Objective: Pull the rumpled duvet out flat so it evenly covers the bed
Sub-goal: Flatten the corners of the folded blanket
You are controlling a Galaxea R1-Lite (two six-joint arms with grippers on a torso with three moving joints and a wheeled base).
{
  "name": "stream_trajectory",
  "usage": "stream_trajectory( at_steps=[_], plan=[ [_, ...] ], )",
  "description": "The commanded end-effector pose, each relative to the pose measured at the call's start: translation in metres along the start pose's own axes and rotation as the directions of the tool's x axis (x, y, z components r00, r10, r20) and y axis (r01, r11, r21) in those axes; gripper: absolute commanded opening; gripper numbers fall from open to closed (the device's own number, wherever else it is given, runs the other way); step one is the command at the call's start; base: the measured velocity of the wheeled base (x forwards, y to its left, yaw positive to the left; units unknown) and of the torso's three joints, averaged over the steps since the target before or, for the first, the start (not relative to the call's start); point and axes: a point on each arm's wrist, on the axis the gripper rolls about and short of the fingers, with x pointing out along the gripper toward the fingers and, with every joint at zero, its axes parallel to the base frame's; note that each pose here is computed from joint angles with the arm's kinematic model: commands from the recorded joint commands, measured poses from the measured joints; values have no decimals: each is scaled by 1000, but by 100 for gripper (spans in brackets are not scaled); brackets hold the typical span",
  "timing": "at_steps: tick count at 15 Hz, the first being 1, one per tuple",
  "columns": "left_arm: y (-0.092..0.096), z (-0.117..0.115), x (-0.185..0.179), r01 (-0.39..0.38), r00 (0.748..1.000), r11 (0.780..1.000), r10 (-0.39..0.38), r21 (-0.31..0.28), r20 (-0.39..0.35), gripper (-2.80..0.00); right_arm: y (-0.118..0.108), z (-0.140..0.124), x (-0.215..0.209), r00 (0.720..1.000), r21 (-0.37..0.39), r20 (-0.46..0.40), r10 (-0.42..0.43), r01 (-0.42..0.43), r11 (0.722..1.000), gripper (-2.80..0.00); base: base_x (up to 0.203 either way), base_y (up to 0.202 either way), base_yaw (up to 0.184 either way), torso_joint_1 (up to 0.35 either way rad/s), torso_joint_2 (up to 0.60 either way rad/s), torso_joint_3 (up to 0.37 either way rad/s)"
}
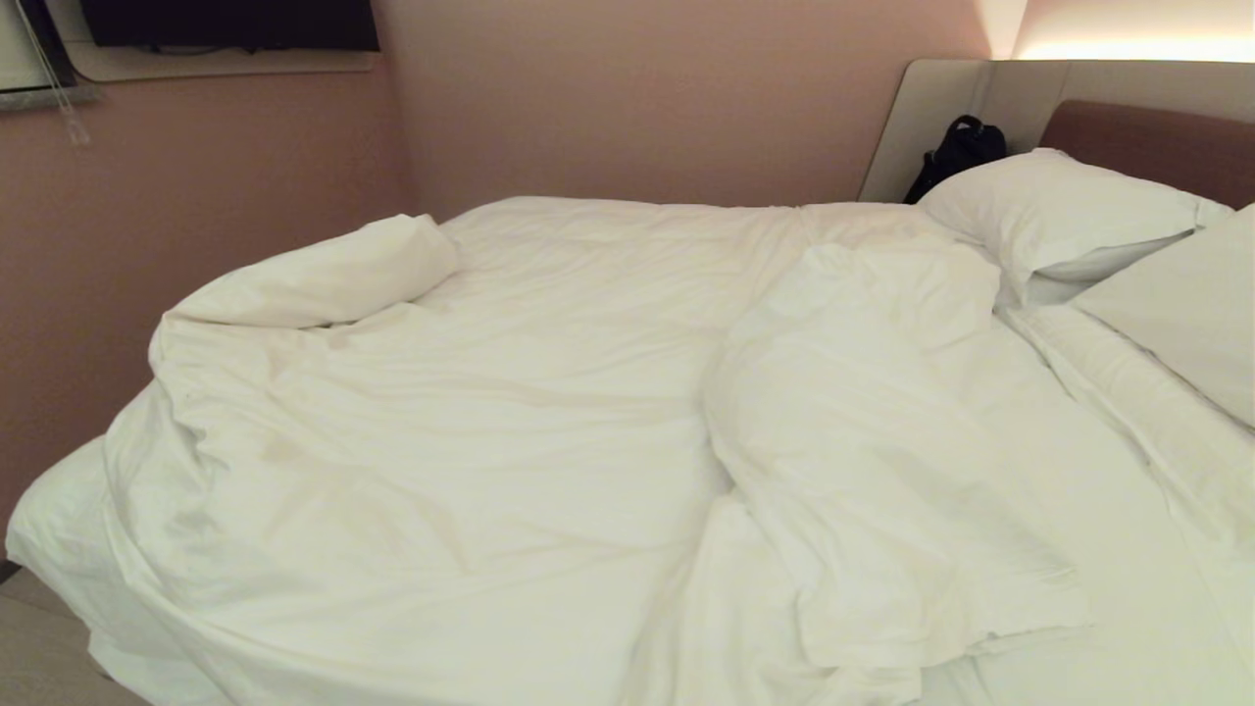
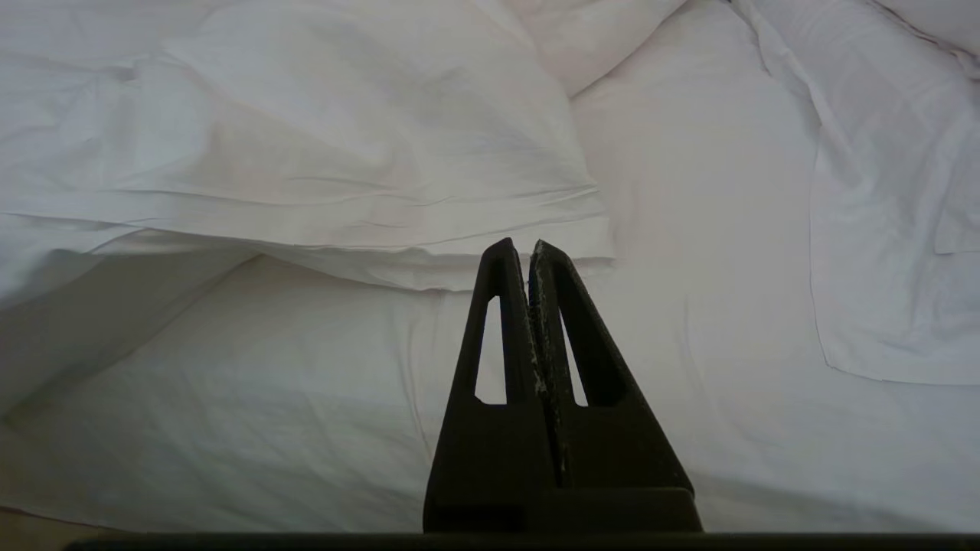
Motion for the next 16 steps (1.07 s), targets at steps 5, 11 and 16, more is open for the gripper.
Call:
stream_trajectory(
  at_steps=[5, 11, 16],
  plan=[
    [-7, -19, -7, 429, 904, 903, -429, -15, -1, 0, 0, 0, 0, 1000, -1, -1, 0, 0, 1000, -280, 0, 0, 0, 0, 0, 0],
    [-4, -76, -20, 746, 666, 666, -746, 3, -18, 0, 0, 0, 0, 1000, 0, -1, 0, 0, 1000, -280, 0, 0, 0, 0, 0, 0],
    [-11, -107, -8, 745, 667, 665, -742, 59, -68, 0, 0, 0, 0, 1000, -1, -1, 0, 0, 1000, -280, 0, 0, 0, 0, 0, 0]
  ],
)
